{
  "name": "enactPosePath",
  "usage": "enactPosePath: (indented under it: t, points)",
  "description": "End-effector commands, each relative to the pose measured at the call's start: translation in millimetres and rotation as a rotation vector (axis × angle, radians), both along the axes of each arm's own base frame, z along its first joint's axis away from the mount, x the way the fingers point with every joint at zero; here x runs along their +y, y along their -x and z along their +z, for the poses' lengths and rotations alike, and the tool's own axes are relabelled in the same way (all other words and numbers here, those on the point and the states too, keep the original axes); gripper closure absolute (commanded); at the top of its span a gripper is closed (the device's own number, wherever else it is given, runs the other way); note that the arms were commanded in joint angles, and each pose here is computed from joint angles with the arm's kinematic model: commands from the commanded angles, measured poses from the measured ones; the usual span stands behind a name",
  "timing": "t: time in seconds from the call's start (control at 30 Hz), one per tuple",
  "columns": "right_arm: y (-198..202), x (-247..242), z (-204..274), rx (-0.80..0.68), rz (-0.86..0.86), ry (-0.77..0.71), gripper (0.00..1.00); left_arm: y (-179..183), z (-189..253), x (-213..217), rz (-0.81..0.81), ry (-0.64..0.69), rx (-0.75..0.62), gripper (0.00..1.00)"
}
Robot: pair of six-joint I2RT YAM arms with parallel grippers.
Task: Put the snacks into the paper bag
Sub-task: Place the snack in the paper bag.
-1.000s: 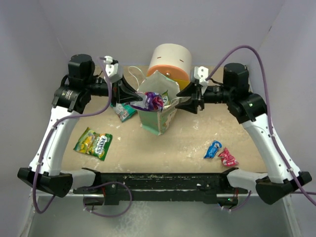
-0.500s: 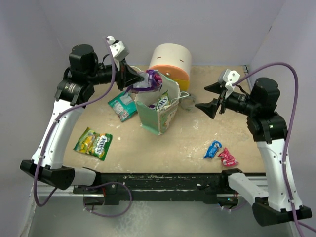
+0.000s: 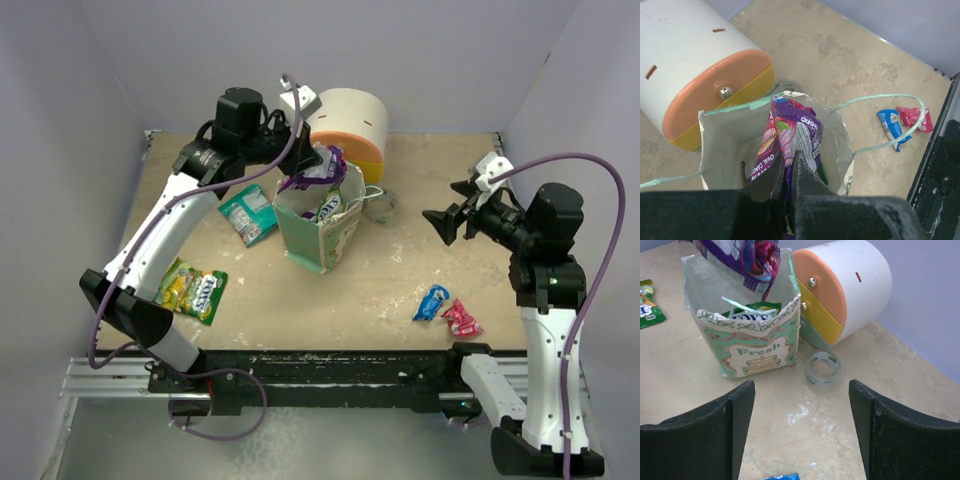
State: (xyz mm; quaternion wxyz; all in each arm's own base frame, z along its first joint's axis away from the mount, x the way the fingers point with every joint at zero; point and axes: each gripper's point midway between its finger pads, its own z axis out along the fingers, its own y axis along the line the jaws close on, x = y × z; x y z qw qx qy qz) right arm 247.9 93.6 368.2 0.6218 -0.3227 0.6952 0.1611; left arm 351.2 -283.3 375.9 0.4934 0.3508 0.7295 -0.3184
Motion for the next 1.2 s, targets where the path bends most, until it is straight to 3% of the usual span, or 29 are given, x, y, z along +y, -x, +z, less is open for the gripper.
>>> enactPosePath:
  t: [0.0,0.63,0.93,1.17]
  points:
    - [-1,-1,17,-0.063,-0.002,-0.019,0.22,-11,13,-2,0.053,-0.033,-0.083,1.00]
    - [-6,-6,16,-0.057,-0.019,-0.034,0.20,-39,-72,-27,0.042,-0.139,0.038,1.00]
    - [-8,-8,10,-0.052,-0.030,-0.029,0.19,-32,-96,-34,0.007,-0.150,0.088,0.96]
    - [-15,-11,0,-0.022,-0.035,-0.012,0.18,-19,-99,-39,-0.051,-0.129,0.107,0.86]
